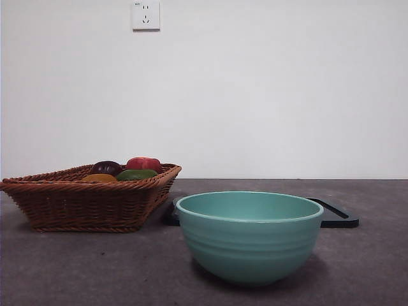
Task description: Pick up the wifruite, put it on the bowl, pick up the plate, put it on desk
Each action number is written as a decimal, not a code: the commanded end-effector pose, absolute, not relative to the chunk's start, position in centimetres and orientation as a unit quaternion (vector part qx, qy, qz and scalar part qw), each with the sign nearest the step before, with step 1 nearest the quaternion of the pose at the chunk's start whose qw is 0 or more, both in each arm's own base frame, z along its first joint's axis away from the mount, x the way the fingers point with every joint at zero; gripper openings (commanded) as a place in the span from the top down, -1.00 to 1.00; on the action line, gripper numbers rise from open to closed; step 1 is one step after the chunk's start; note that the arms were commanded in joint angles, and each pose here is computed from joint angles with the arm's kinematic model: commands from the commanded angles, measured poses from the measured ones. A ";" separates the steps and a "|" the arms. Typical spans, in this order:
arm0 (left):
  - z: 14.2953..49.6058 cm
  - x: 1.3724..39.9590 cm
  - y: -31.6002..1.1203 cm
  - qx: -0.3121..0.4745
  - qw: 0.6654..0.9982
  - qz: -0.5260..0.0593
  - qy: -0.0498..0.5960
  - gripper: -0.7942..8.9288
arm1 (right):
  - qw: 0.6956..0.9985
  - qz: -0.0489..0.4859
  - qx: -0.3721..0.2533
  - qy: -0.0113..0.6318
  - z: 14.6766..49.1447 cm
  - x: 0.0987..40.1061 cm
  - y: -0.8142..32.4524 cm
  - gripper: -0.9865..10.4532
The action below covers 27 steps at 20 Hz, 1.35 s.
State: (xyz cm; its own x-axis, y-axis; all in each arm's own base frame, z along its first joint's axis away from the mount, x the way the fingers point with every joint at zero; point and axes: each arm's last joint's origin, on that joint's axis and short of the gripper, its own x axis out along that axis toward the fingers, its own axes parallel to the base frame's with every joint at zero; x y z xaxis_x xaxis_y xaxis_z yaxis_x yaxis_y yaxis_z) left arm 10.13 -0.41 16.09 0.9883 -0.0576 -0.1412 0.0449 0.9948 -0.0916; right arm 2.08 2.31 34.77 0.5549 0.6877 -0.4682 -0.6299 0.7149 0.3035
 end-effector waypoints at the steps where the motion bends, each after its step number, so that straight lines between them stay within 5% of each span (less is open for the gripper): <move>1: 15.4 10.0 -0.4 -0.045 0.996 -0.022 0.071 0.79 | 0.881 0.382 0.051 0.276 35.3 1.9 2.2 0.78; 20: 15.0 9.6 -0.2 -0.041 0.995 0.007 0.085 0.79 | 0.887 0.370 0.056 0.270 34.9 2.1 2.3 0.78; 24: 15.0 9.6 -0.2 -0.041 0.995 0.007 0.085 0.79 | 0.942 0.277 0.085 0.169 32.4 3.9 2.1 0.79; 27: 15.0 9.6 -0.2 -0.041 0.995 0.007 0.085 0.79 | 0.981 0.185 0.042 0.043 28.8 6.3 1.6 0.79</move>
